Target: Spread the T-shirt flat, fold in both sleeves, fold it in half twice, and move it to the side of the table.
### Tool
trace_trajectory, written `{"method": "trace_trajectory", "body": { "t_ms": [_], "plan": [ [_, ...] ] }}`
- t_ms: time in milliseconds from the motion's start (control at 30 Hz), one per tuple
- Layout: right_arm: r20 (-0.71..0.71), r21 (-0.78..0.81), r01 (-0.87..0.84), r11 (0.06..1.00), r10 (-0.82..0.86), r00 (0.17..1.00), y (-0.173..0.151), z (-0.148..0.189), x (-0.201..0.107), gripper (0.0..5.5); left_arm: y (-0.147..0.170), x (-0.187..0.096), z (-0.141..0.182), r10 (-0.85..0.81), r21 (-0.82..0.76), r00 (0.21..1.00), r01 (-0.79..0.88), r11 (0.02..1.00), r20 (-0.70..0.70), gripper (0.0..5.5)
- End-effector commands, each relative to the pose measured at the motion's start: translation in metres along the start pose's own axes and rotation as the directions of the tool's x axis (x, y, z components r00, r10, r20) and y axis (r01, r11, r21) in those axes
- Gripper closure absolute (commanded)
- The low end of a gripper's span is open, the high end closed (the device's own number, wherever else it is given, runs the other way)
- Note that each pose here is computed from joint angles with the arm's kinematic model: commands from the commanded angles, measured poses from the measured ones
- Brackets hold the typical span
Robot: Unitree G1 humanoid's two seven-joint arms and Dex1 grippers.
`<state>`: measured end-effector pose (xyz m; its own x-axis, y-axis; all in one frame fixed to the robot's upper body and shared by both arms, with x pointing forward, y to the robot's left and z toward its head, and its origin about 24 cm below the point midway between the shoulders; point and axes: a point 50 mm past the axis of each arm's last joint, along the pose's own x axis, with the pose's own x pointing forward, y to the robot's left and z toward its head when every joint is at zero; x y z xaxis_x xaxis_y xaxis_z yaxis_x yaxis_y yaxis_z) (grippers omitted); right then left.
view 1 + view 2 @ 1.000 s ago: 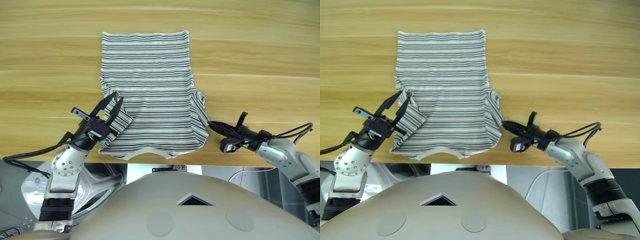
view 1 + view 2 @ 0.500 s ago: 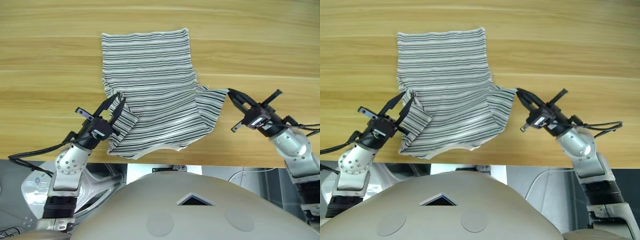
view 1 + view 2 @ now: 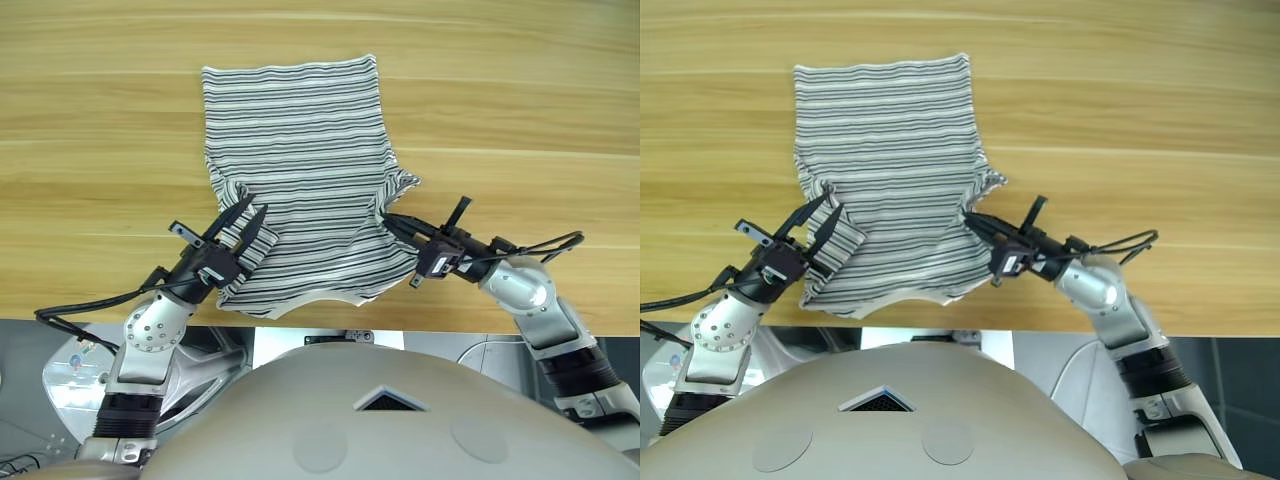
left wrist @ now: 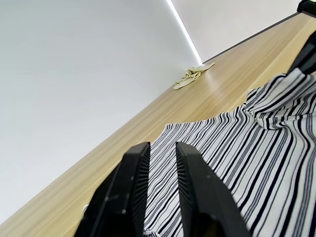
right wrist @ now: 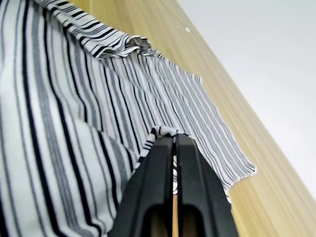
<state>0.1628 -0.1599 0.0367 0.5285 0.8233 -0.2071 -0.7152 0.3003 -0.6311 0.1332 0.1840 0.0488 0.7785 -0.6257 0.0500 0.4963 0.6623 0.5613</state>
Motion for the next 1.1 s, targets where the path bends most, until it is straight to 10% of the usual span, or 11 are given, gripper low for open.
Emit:
{"method": "trace_trajectory", "body": {
  "t_ms": [33,200,667,967,1100],
  "plan": [
    [-0.02,0.009,-0.095,0.995,0.095,0.995,0.015,-0.006,0.007,5.5,-0.003,0.003,0.0,-0.032,0.009,0.999,0.032,0.999,0.009,4.53],
    [-0.046,0.042,-0.076,0.996,0.078,0.996,0.018,-0.02,0.024,5.5,-0.004,0.006,0.001,-0.036,0.006,0.999,0.036,0.999,0.022,4.53],
    [0.084,0.107,-0.197,0.975,0.188,0.978,0.047,-0.003,0.039,3.37,-0.006,0.011,0.0,-0.051,-0.014,0.998,0.051,0.999,0.043,4.53],
    [0.361,0.372,0.194,0.908,-0.334,0.871,-0.057,0.047,-0.007,3.37,-0.009,0.016,-0.003,-0.049,-0.026,0.998,0.05,0.998,0.049,4.53],
    [0.007,0.224,0.246,0.943,-0.254,0.967,-0.048,-0.008,-0.041,3.37,-0.013,0.014,-0.004,-0.079,-0.027,0.996,0.08,0.996,0.049,4.53]
  ]
}}
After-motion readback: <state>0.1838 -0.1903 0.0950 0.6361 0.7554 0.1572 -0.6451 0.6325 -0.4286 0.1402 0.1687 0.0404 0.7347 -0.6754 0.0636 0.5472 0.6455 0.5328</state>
